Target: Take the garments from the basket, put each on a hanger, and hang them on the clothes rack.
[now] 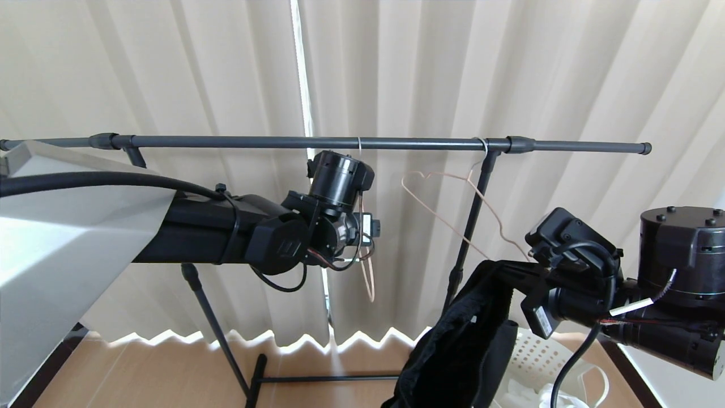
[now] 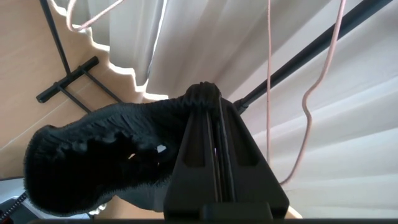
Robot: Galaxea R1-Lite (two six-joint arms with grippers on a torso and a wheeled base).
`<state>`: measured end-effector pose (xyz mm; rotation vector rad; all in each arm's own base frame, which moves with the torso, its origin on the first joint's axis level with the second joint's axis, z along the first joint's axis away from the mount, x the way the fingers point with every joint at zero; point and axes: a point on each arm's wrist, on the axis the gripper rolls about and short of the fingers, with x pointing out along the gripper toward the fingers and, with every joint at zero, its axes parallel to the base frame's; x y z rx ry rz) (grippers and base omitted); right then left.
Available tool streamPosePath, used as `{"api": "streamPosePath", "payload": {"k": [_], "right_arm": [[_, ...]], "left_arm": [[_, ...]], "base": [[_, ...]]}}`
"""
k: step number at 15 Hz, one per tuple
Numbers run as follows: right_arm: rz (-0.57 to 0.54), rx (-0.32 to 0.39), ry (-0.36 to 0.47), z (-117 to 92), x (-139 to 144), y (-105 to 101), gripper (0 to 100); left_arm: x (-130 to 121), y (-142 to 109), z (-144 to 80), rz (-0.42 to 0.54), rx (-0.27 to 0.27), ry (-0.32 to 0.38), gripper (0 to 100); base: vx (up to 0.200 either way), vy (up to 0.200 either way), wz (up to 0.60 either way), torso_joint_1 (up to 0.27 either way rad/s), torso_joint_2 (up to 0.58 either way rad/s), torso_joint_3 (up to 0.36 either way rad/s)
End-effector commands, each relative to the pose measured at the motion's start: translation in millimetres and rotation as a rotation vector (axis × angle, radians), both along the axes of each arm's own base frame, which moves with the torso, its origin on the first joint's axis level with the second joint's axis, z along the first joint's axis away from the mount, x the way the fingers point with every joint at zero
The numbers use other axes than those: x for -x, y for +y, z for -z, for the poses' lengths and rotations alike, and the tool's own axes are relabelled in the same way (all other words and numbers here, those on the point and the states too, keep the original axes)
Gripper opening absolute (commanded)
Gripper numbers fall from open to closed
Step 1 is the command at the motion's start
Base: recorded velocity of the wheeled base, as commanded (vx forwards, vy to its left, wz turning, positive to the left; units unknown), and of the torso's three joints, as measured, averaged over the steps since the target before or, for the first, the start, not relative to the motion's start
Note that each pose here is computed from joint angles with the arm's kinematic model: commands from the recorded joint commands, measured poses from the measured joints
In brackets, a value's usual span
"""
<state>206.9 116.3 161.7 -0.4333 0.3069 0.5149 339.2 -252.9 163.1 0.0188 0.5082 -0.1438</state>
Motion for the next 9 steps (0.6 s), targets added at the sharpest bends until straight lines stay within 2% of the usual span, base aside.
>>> {"api": "streamPosePath", "payload": {"k": [1,2,6,9], "right_arm": [[0.000,0.001,0.001,1,0,0,0],[0.000,0.002,0.002,1,0,0,0],[0.001,0.001,0.001,1,-1,0,0],[0.000,0.004,0.005,2,-1,1,0]], "left_arm": [[6,0,7,0.008,-0.050,0.015,100],[7,1,10,0.004,-0.092,0.012,100],[2,-1,12,0.016,-0.118,0.007,100],[-3,-8,25,0.024,-0.136,0.023,100]], "base": [[0.000,0.000,0.00,0.000,0.00,0.000],[0.000,0.000,0.00,0.000,0.00,0.000],[0.000,0.000,0.00,0.000,0.00,0.000],[0.000,0.000,0.00,0.000,0.00,0.000]]}}
